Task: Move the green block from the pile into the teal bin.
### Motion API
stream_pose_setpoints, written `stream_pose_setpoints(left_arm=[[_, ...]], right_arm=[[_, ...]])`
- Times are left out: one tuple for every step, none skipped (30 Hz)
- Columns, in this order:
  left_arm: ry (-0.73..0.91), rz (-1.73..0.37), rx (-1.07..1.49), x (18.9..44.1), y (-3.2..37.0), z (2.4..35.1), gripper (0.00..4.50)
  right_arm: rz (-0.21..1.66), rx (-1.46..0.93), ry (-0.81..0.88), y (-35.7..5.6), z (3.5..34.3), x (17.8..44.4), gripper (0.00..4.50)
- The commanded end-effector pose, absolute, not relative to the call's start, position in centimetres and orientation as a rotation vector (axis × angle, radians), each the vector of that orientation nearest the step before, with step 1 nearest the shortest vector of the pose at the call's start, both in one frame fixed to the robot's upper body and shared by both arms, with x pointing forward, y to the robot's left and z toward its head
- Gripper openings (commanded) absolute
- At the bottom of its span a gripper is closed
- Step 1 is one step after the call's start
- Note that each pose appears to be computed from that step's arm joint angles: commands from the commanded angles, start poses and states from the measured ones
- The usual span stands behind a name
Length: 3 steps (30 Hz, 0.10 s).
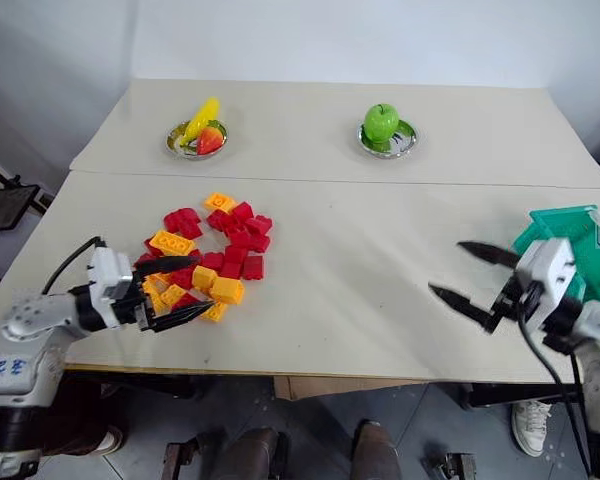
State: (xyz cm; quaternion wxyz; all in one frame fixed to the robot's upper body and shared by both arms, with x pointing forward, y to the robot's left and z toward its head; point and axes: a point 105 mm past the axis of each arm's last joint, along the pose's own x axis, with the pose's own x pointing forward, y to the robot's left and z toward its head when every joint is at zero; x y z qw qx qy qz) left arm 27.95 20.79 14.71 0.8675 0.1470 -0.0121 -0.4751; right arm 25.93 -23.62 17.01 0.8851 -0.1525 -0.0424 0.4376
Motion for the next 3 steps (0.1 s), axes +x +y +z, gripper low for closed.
stream_pose_setpoints(left_arm=[[-0.079, -0.882, 0.349, 27.18, 22.49, 15.87, 4.50], [-0.080, -0.868, 0.340, 26.88, 22.79, 15.79, 4.50], [-0.071, -0.845, 0.348, 26.68, 23.11, 15.63, 4.50]], right_arm=[[1.005, -0.327, -0.074, -22.76, 15.74, 24.38, 4.47], [1.019, -0.323, -0.060, -22.70, 15.24, 24.13, 4.47], [1.017, -0.318, -0.054, -22.77, 14.90, 24.08, 4.47]])
